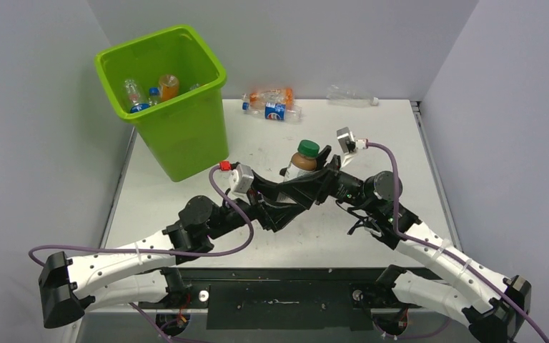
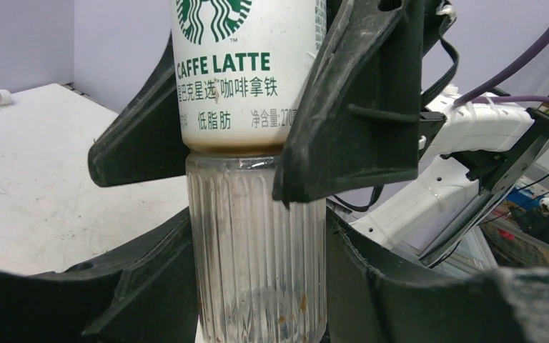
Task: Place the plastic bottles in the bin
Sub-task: Place the plastic bottle in the trash bin, then pick up the plastic bottle at the center of the board.
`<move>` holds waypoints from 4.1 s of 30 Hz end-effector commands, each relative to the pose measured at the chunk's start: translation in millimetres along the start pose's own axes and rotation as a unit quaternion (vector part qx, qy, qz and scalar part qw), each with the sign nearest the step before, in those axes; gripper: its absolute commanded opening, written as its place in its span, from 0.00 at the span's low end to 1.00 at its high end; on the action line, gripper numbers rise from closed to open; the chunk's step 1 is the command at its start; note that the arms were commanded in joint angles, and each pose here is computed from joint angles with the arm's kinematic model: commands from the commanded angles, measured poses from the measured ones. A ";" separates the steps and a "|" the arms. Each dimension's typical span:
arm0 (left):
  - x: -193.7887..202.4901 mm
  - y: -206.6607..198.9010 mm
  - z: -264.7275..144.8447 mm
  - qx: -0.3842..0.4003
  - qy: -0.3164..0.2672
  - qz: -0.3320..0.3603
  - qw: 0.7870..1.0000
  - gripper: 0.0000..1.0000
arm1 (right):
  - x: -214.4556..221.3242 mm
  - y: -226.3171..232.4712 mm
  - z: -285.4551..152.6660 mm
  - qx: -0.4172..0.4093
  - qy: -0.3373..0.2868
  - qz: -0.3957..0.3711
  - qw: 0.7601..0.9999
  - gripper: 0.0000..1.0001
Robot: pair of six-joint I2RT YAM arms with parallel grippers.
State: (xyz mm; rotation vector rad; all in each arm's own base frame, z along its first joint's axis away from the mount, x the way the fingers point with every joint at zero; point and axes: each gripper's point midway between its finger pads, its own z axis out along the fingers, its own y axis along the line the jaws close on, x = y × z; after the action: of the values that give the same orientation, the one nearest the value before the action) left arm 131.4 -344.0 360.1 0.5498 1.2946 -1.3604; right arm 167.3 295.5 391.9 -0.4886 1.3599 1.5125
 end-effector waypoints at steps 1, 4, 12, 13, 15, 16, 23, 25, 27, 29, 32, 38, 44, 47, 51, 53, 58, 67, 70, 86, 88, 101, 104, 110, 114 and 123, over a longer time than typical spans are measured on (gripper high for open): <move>-42.0 -20.4 4.1 0.030 -0.058 0.022 0.998 0.00 | -5.7 -2.9 3.2 0.014 -0.022 -0.026 0.999 0.52; -41.6 -20.2 -1.5 0.032 -0.056 0.044 0.997 0.68 | -5.9 -2.2 -1.4 0.015 -0.018 -0.057 0.998 0.36; -106.5 -9.1 -41.7 -0.049 -0.121 0.096 0.987 0.96 | 12.9 -3.0 -26.2 0.031 0.077 -0.167 0.983 0.27; -118.8 -7.4 -41.8 -0.063 -0.126 0.096 0.985 0.96 | 16.4 -3.2 -28.1 0.030 0.086 -0.171 0.981 0.27; -134.2 -6.9 -32.2 -0.076 -0.112 0.094 0.986 0.96 | 23.6 -4.5 -32.0 0.027 0.098 -0.174 0.980 0.27; -131.8 -6.0 -19.7 -0.074 -0.086 0.090 0.989 0.96 | 27.0 -4.4 -33.1 0.024 0.102 -0.173 0.979 0.27; -111.8 -25.2 28.3 0.013 0.032 0.024 0.999 1.00 | 38.6 2.2 -34.9 -0.006 0.116 -0.168 0.979 0.25; -98.5 -25.8 35.0 0.028 0.059 0.016 0.998 0.95 | 38.5 3.9 -34.9 -0.010 0.117 -0.171 0.978 0.25; -87.4 -27.0 38.9 0.041 0.082 0.010 0.996 0.94 | 39.5 4.4 -34.7 -0.013 0.120 -0.172 0.978 0.25; -79.5 -26.8 41.1 0.044 0.100 0.005 0.994 0.93 | 40.6 3.9 -34.3 -0.014 0.122 -0.172 0.977 0.25; -72.3 -24.8 40.3 0.042 0.115 0.004 0.992 0.90 | 40.6 5.0 -34.7 -0.017 0.121 -0.174 0.977 0.25; -66.9 -18.1 38.2 0.030 0.113 0.007 0.993 0.76 | 38.4 6.9 -35.8 -0.017 0.114 -0.175 0.978 0.25; -70.3 -24.8 41.6 0.054 0.094 0.004 0.994 0.44 | 41.9 5.6 -34.9 -0.017 0.115 -0.169 0.979 0.27; -77.1 -28.1 42.5 0.060 0.080 0.007 0.995 0.33 | 43.1 6.3 -34.3 -0.020 0.116 -0.169 0.979 0.29; -82.2 -25.1 44.7 0.047 0.074 0.005 0.996 0.57 | 44.7 6.7 -33.8 -0.021 0.117 -0.168 0.979 0.30; -81.7 -23.8 46.3 0.045 0.073 0.005 0.996 0.58 | 44.9 7.6 -33.9 -0.022 0.117 -0.169 0.978 0.30; -77.7 -23.5 49.1 0.050 0.079 0.002 0.996 0.44 | 46.0 7.1 -34.1 -0.020 0.118 -0.170 0.978 0.30; -106.8 7.1 34.4 -0.043 0.062 0.067 0.995 0.00 | 27.0 10.0 -37.8 0.009 0.094 -0.172 0.981 0.90; -156.6 31.4 16.6 -0.114 0.018 0.105 0.988 0.00 | 12.7 13.2 -42.7 0.027 0.077 -0.181 0.980 0.90; -404.0 172.7 -128.3 -0.556 -0.262 0.279 0.737 0.00 | 2.1 -67.7 -94.5 0.264 -0.019 -0.168 0.950 0.90; -404.8 205.0 -144.6 -0.589 -0.273 0.271 0.711 0.00 | 5.0 -78.4 -99.8 0.292 -0.017 -0.160 0.943 0.90; -419.4 271.6 -164.2 -0.641 -0.315 0.311 0.627 0.98 | 31.7 -116.0 -121.3 0.369 -0.021 -0.116 0.922 0.90; -423.1 228.8 -127.8 -0.603 -0.323 0.336 0.647 0.96 | 26.3 -124.8 -119.3 0.393 -0.028 -0.114 0.912 0.90; -389.7 131.0 -57.7 -0.462 -0.307 0.312 0.771 0.96 | 6.6 -150.7 -102.8 0.447 -0.061 -0.114 0.885 0.90; -316.5 103.6 -20.7 -0.364 -0.217 0.259 0.868 0.96 | -3.9 -178.0 -77.5 0.454 -0.106 -0.094 0.880 0.90; -131.8 94.2 -49.8 -0.253 -0.033 0.146 0.956 0.96 | -13.0 -315.5 -24.8 0.472 -0.034 -0.128 0.871 0.90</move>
State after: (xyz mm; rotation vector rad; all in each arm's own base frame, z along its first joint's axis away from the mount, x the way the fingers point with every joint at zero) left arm 251.9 -199.7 513.4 0.1857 1.1707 -0.6272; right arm 378.4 207.0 210.4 0.1330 1.8014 0.4594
